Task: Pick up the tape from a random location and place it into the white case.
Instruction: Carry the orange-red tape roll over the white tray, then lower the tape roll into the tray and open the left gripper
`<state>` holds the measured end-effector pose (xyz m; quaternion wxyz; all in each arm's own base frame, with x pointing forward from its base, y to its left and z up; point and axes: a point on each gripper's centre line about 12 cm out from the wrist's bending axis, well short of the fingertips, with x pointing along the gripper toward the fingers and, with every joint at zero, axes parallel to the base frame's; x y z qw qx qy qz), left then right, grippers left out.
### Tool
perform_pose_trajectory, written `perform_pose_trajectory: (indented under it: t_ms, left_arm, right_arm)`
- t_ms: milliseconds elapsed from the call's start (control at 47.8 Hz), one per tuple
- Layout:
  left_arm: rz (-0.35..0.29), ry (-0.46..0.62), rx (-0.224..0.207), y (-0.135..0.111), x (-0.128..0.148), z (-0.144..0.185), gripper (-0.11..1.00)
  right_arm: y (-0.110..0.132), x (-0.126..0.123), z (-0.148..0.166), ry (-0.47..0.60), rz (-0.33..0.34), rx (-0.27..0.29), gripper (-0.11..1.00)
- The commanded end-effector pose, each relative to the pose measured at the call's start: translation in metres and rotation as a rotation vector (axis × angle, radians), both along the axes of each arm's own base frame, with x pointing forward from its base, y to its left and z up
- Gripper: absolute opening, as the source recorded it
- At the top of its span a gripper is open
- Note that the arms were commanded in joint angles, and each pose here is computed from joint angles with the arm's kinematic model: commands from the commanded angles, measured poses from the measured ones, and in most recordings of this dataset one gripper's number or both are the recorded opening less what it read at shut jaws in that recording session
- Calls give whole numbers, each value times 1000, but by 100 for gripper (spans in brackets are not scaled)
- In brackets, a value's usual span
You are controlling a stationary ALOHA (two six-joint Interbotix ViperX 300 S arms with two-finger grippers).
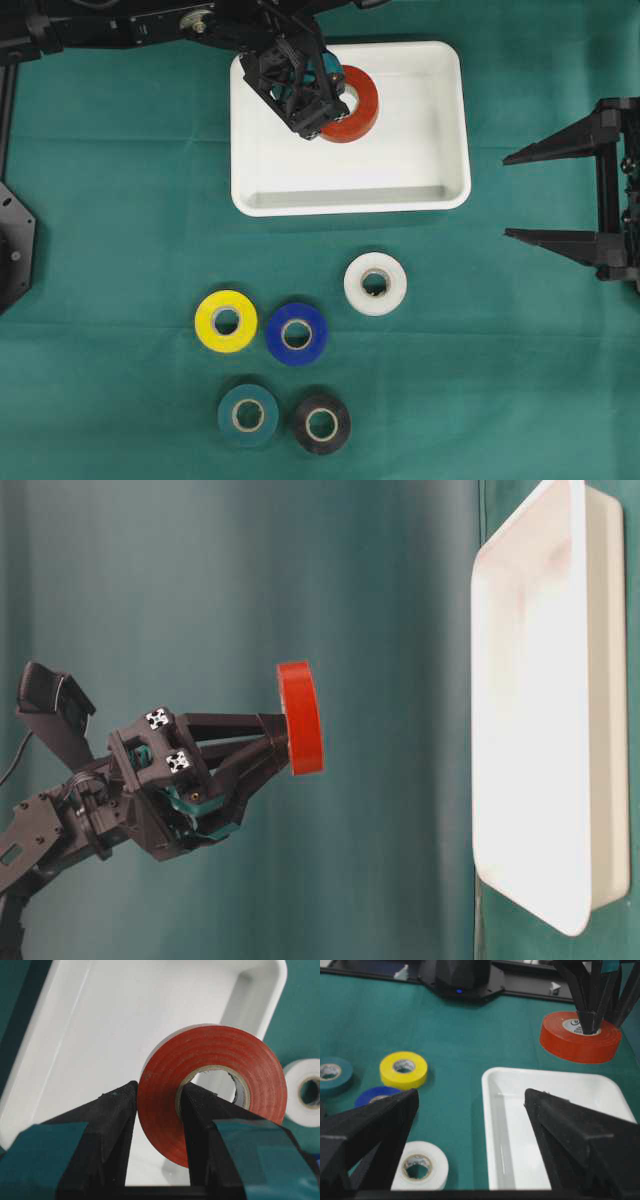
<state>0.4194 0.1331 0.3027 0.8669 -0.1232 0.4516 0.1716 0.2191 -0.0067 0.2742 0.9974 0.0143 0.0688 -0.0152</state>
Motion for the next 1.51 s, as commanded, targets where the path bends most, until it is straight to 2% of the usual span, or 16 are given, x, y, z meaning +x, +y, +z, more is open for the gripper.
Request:
perform_pose_trajectory:
  t_ms: [0,355,502,795,1150,1485]
  left_arm:
    - [1,-56,15,-2,-4,22,22]
    - [1,-67,18,-1,-3,21,22]
    - [0,-70,19,0,0,11,22]
    - [24,11,-7,15,9,-50,22]
    - [43,55,-19,30,15,-115,22]
    - [51,73,-25,37,21,-149,22]
  right_arm:
    - [0,3,11,-29,-1,-2,91]
    - [0,3,10,-26,-1,-4,91]
    - [0,4,9,-20,1,-5,91]
    - [0,6,7,-12,0,-8,91]
    - [0,7,5,-6,2,-15,91]
    - [0,8,6,-6,3,-18,91]
